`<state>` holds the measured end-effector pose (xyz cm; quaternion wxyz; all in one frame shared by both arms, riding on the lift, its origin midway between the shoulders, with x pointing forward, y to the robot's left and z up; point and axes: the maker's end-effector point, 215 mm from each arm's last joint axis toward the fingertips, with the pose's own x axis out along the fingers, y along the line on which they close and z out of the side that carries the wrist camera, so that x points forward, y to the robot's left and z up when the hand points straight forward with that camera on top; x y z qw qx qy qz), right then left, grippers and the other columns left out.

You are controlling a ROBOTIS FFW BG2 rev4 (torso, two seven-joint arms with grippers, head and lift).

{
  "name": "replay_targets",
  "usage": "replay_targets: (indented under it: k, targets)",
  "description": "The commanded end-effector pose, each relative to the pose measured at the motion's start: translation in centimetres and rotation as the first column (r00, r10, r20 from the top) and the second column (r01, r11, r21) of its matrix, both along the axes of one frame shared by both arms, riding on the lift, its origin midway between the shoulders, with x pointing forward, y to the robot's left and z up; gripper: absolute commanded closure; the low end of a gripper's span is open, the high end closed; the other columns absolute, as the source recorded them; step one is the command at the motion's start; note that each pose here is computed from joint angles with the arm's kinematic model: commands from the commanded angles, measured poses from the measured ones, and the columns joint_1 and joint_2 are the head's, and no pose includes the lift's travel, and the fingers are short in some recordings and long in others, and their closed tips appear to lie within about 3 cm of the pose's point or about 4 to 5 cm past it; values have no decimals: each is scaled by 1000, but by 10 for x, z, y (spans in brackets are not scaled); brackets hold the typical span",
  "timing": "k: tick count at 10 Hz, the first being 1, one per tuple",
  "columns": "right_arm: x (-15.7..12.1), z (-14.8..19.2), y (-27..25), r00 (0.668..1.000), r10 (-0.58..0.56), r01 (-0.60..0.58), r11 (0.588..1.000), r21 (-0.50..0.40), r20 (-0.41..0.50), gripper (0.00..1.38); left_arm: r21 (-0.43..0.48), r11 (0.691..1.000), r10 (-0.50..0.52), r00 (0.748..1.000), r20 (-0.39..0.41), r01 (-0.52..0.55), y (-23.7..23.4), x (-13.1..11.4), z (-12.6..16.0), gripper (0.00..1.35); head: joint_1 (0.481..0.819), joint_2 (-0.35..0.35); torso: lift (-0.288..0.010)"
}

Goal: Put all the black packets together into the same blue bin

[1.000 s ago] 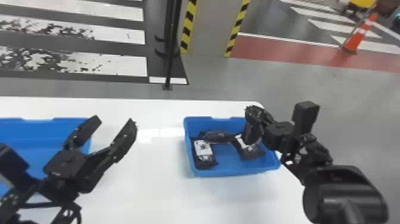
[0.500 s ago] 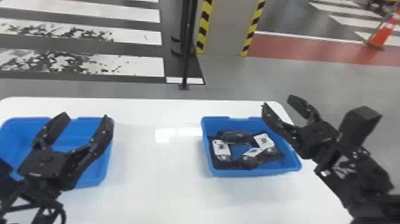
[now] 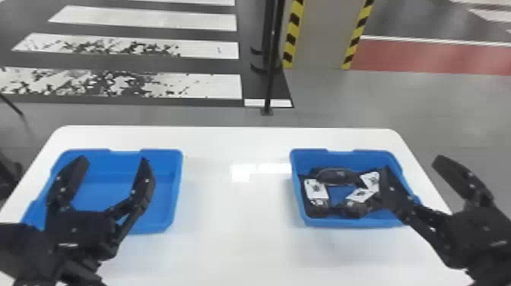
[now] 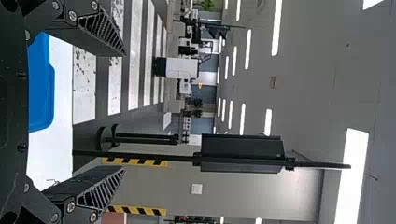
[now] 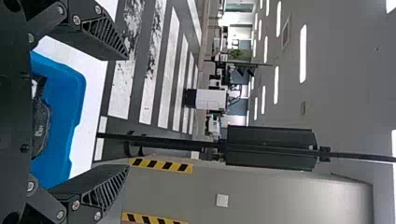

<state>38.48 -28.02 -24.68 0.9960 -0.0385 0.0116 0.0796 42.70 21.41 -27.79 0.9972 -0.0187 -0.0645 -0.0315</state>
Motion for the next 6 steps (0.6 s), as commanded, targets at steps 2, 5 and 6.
replay_targets:
  k: [2, 5, 6]
  targets:
    - [-8, -11, -9, 999, -38, 37, 999, -10, -26, 206, 3, 1000, 5, 1000, -15, -5, 2, -7, -3, 180, 695, -96, -110]
    - [-6, -7, -10, 999, -39, 38, 999, -14, -12, 206, 15, 1000, 13, 1000, -8, -12, 4, -8, 1, 180, 695, -106, -110]
    - [-7, -6, -9, 999, -37, 37, 999, -11, -12, 206, 20, 1000, 17, 1000, -7, -17, 6, -9, 1, 180, 695, -104, -110]
